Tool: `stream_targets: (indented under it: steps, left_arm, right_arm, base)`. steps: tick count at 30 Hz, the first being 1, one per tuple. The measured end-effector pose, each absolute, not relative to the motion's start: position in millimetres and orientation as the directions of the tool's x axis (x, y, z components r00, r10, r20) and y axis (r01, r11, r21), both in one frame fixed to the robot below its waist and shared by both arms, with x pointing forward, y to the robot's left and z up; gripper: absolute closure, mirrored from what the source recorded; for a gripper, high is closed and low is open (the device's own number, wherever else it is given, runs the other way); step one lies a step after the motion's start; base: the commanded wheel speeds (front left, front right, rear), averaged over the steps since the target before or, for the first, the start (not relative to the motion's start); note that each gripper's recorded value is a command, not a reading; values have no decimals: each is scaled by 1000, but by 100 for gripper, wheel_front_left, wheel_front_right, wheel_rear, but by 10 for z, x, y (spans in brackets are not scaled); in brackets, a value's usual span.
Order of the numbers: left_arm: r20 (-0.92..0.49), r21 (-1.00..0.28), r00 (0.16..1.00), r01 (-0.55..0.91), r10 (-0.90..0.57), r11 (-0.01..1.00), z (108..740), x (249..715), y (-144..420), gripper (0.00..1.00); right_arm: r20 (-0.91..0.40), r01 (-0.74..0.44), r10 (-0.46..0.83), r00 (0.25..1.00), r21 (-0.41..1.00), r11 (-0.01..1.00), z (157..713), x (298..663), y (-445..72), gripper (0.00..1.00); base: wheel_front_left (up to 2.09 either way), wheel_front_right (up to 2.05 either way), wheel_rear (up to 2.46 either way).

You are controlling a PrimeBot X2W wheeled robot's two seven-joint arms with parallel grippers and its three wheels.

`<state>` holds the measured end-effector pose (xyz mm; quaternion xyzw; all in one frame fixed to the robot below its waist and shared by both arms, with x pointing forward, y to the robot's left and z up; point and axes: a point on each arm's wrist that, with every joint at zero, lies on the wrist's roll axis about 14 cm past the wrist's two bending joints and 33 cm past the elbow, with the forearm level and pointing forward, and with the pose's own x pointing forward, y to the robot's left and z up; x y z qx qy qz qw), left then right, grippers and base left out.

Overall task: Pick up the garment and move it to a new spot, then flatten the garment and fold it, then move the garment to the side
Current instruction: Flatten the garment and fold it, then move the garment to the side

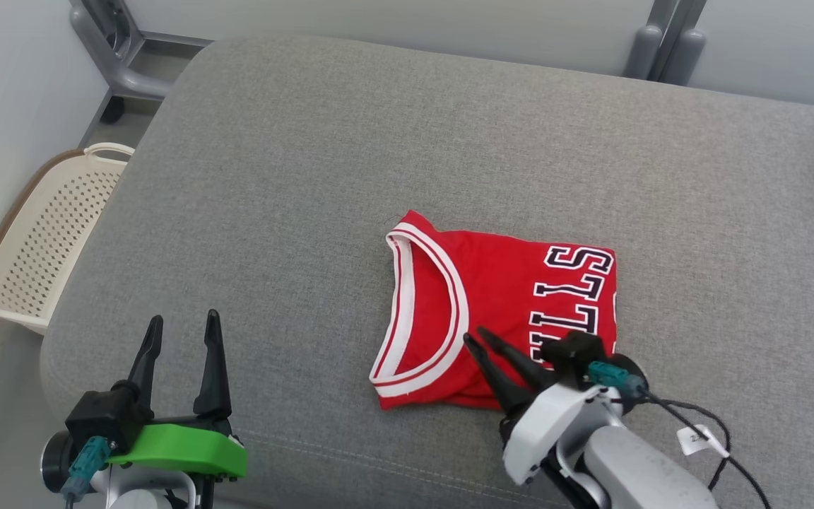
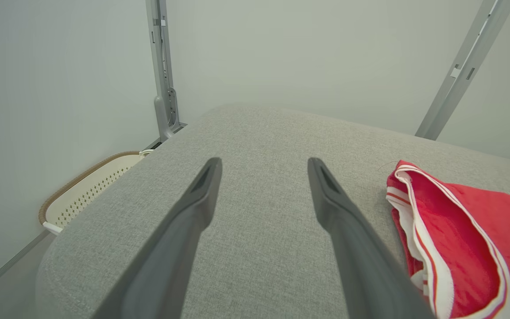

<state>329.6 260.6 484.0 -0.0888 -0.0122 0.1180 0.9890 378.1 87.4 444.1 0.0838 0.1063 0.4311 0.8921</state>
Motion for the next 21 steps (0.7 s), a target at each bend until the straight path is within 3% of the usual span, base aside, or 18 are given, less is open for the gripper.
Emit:
stream_targets:
  steps: [7, 10, 14, 21]
  left_arm:
    - [22, -178, 974, -219, 227, 959, 4893, 3323, 2579, 0]
    - [28, -174, 975, -211, 219, 962, 4910, 3321, 2555, 0]
    - [39, -168, 977, -202, 211, 965, 4939, 3327, 2533, 0]
    - [40, -165, 975, -210, 219, 964, 4944, 3315, 2559, 0]
  right_arm:
    - [-46, -633, 655, 754, 213, 744, 4667, 4186, 264, 0]
    - [-80, -573, 596, 799, 204, 794, 4572, 4255, 1, 0]
    - [-176, -493, 549, 817, 279, 824, 4384, 4276, -161, 0]
    - [-271, -473, 548, 791, 295, 830, 4234, 4322, -200, 0]
  base:
    - [0, 0, 0]
    - [0, 0, 0]
    - [0, 0, 0]
    - [0, 0, 0]
